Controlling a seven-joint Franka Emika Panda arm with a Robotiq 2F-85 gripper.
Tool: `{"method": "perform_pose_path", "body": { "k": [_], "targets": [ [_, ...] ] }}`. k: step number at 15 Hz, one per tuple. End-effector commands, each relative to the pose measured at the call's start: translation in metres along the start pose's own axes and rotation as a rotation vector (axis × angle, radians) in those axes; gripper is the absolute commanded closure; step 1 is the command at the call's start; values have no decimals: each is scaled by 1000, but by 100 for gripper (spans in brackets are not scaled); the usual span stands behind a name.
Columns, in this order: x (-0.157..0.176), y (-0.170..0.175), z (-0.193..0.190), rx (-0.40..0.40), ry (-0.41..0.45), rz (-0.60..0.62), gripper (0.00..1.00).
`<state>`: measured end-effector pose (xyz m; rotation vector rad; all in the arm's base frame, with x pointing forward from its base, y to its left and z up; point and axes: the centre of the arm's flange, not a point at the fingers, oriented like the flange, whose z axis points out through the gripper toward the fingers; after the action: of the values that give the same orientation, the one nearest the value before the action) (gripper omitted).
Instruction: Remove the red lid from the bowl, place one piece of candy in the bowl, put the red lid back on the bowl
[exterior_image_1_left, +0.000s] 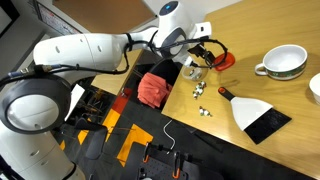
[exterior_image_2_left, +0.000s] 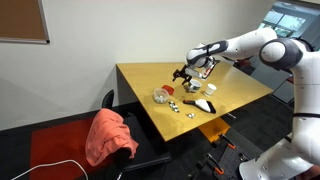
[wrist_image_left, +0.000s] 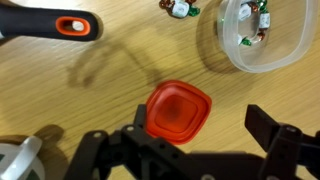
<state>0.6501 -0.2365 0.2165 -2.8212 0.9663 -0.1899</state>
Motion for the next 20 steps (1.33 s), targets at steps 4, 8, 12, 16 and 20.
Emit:
{"method": "perform_pose_path", "body": {
  "k": [4, 8, 12, 16, 20],
  "targets": [
    [0, 11, 14, -102, 4, 174, 0],
    [-1, 11, 20, -118, 5, 198, 0],
    [16, 15, 23, -133, 80, 245, 0],
    [31, 24, 32, -138, 106, 298, 0],
    [45, 30, 41, -140, 108, 336, 1]
  ]
}}
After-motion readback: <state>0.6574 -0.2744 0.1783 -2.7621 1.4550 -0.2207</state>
